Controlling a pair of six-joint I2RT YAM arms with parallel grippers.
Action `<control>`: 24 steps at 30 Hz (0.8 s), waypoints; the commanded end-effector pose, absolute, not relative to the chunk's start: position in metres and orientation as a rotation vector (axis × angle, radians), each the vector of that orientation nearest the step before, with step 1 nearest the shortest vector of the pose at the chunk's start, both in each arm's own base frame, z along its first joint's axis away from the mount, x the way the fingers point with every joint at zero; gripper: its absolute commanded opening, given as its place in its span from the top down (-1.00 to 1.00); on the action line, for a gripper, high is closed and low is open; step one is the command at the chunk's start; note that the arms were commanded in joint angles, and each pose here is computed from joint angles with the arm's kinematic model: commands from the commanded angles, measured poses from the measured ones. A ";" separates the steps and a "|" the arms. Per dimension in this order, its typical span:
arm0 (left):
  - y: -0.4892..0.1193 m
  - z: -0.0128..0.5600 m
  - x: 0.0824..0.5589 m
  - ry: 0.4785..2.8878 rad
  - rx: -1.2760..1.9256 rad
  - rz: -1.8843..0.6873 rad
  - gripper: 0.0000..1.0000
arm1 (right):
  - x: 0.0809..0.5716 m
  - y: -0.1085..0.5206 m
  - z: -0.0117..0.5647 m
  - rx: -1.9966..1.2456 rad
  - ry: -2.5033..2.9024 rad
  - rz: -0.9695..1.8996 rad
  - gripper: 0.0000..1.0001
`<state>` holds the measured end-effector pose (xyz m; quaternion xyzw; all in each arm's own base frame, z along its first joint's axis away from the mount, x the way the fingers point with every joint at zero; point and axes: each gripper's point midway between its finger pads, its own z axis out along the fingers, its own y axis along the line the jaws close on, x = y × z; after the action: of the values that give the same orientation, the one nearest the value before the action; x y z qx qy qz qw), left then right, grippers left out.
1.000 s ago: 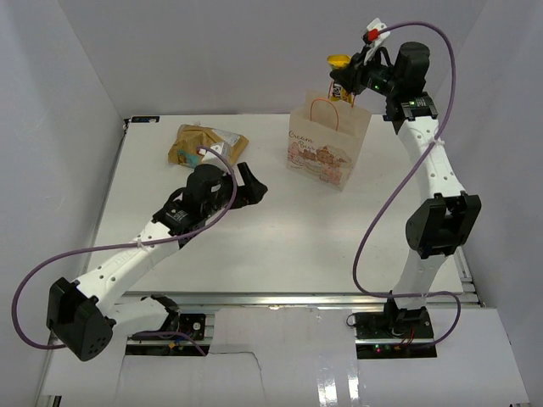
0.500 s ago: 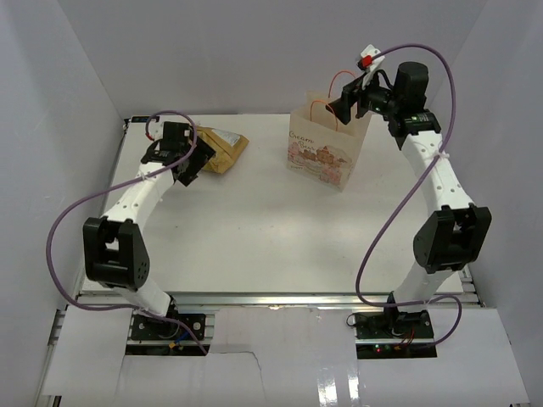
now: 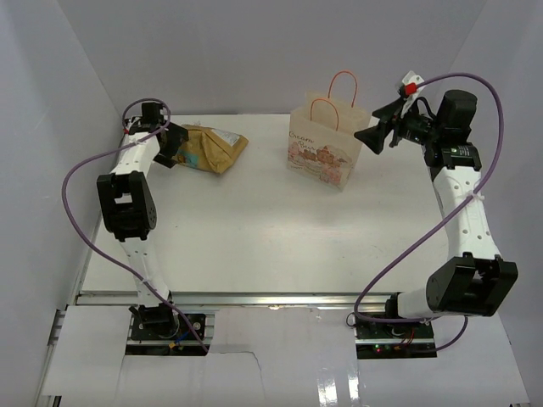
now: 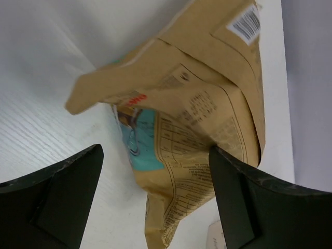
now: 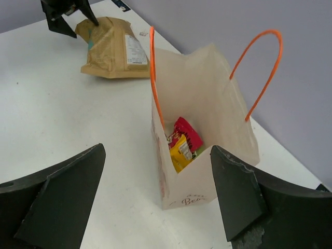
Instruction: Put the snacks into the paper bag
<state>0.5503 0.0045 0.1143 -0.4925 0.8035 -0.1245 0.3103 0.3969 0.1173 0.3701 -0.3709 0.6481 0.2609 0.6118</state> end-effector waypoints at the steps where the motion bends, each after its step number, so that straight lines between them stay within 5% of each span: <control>1: 0.028 0.164 0.558 1.970 -1.408 -0.467 -0.86 | 0.379 0.113 0.360 -0.877 1.495 0.631 -0.76; 10: 0.038 0.133 0.552 1.819 -1.717 -0.612 -0.87 | 0.362 0.114 0.329 -0.880 1.551 0.710 -0.76; 20: 0.049 0.107 0.587 1.779 -1.793 -0.704 -0.80 | 0.346 0.119 0.326 -0.921 1.542 0.740 -0.76; 24: 0.057 0.140 0.595 1.738 -1.632 -0.762 -0.82 | 0.339 0.119 0.321 -0.932 1.551 0.736 -0.76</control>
<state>0.5775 0.0475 0.0804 -0.6523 0.6769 -0.2356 0.2466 0.3523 0.1165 0.3169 -0.3791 0.6702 0.3105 0.5574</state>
